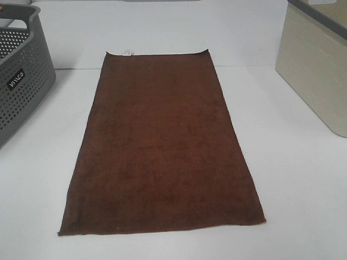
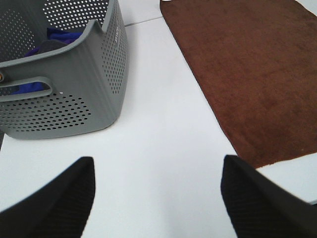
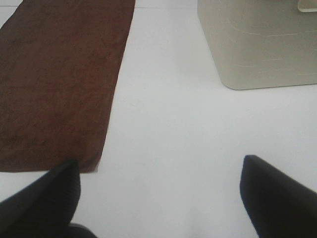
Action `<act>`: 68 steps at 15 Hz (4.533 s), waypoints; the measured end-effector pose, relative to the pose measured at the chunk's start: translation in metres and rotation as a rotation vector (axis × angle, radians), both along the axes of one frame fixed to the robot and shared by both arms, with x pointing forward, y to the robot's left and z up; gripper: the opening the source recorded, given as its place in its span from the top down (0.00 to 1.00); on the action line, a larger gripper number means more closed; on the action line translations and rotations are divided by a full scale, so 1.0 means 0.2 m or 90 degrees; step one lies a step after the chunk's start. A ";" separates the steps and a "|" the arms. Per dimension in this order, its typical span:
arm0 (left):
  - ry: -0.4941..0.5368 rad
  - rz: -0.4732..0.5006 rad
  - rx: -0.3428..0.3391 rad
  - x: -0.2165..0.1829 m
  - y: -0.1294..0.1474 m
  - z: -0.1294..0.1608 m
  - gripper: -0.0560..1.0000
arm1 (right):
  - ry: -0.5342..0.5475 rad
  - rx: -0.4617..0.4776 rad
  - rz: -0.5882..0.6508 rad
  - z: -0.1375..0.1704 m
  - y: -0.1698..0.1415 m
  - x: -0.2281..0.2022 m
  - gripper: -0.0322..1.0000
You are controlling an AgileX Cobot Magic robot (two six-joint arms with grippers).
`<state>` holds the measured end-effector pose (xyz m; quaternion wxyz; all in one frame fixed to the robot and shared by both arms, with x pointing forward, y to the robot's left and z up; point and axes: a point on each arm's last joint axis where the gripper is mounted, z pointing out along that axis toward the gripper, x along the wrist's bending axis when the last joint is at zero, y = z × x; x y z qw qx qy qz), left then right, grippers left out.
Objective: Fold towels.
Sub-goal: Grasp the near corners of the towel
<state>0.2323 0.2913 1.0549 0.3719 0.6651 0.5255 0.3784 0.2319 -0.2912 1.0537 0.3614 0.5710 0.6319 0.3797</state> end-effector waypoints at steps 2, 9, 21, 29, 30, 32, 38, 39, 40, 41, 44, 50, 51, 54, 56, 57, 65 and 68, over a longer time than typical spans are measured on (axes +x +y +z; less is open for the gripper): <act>0.000 0.000 0.000 0.00 0.00 0.00 0.30 | 0.000 0.000 0.000 0.00 0.00 0.00 0.17; 0.000 0.000 0.000 0.00 0.00 0.00 0.30 | 0.000 0.000 0.000 0.00 0.00 0.00 0.17; 0.000 0.000 0.000 0.00 0.00 0.00 0.30 | 0.000 0.000 0.000 0.00 0.00 0.00 0.17; 0.000 0.000 0.000 0.00 0.00 0.00 0.30 | 0.000 0.000 0.000 0.00 0.00 0.00 0.17; 0.000 0.000 0.000 0.00 0.00 0.00 0.30 | 0.000 0.000 0.000 0.00 0.00 0.00 0.17; 0.000 0.000 0.000 0.00 0.00 0.00 0.30 | 0.000 0.000 0.000 0.00 0.00 0.00 0.17; 0.000 0.000 0.000 0.00 0.00 0.00 0.30 | 0.000 0.000 0.000 0.00 0.00 0.00 0.17; 0.000 0.000 0.000 0.00 0.00 0.00 0.30 | 0.000 0.000 0.000 0.00 0.00 0.00 0.17; 0.000 0.000 0.000 0.00 0.00 0.00 0.30 | 0.000 0.000 0.000 0.00 0.00 0.00 0.17; 0.000 0.000 0.000 0.00 0.00 0.00 0.30 | 0.000 0.000 0.000 0.00 0.00 0.00 0.17; 0.000 0.000 0.000 0.00 0.00 0.00 0.30 | 0.000 0.000 0.000 0.00 0.00 0.00 0.17; 0.000 0.000 0.000 0.00 0.00 0.00 0.30 | 0.000 0.000 0.000 0.00 0.00 0.00 0.17; 0.000 0.000 0.000 0.00 0.00 0.00 0.30 | 0.000 0.000 0.000 0.00 0.00 0.00 0.17; -0.014 0.005 -0.009 0.00 0.00 0.01 0.30 | 0.001 0.000 0.000 0.00 0.00 0.00 0.17; -0.106 0.022 -0.039 0.04 0.01 0.09 0.30 | 0.013 0.002 -0.002 0.03 0.00 0.05 0.17; -0.146 0.042 -0.077 0.13 0.01 0.12 0.30 | 0.037 0.003 -0.003 0.06 0.00 0.12 0.18; 0.255 0.108 -0.317 0.71 -0.06 -0.25 0.30 | 0.429 0.144 0.029 -0.14 0.07 0.70 0.22; 0.453 0.082 -0.343 0.90 -0.11 -0.52 0.30 | 0.501 0.167 0.073 -0.30 0.10 0.90 0.23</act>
